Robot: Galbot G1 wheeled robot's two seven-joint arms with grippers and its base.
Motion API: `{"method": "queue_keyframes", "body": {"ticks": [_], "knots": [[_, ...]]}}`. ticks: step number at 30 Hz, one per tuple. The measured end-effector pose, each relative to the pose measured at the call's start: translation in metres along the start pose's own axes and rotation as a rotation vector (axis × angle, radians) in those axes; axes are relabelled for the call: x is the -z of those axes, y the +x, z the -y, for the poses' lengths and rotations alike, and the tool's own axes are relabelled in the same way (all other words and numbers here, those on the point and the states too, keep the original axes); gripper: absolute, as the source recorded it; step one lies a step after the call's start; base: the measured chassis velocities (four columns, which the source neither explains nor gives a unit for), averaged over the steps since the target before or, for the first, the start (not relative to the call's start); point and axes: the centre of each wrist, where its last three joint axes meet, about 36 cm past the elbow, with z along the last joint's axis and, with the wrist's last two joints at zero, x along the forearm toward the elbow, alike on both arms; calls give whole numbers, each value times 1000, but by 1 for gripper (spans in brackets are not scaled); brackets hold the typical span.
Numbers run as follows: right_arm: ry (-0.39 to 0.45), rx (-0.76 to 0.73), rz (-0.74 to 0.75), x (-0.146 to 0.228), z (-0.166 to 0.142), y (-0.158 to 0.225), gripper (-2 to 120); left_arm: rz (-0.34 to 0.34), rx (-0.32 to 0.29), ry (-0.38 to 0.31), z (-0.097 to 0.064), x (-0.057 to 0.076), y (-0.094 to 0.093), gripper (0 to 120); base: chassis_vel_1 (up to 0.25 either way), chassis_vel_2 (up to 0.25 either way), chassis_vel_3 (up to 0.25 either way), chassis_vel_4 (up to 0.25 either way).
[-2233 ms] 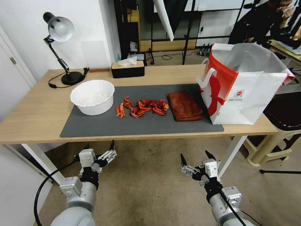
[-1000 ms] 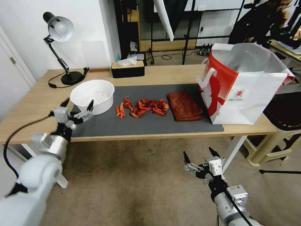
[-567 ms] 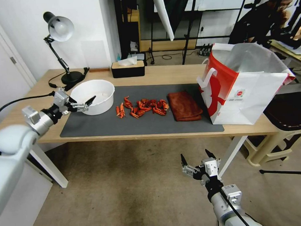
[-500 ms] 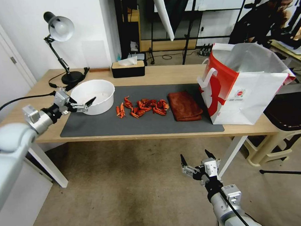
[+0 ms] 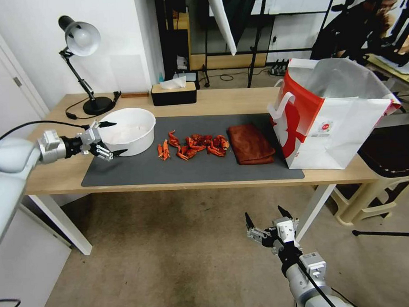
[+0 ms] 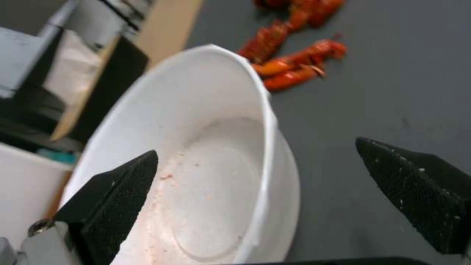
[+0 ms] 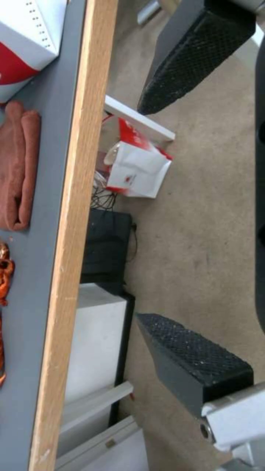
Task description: Sweep shrimp from table into container with towel, then put container into takeout bag.
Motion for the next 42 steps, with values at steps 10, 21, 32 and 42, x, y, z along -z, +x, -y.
{"method": "queue_keyframes", "body": {"ticks": [10,21,32,42], "knots": [[6,-2,-8,-6,0,2,100,-145,-222,-152,-60,40,-15,100,0,0,0,0],[12,-4,-13,-12,2,2,100,-264,-358,-274,-94,70,-37,100,0,0,0,0],[19,-11,-17,-16,3,2,100,-293,-381,-334,-99,74,-55,100,0,0,0,0],[22,-11,-21,-19,2,5,100,-325,-450,-352,-104,78,-65,75,0,0,0,0]]}}
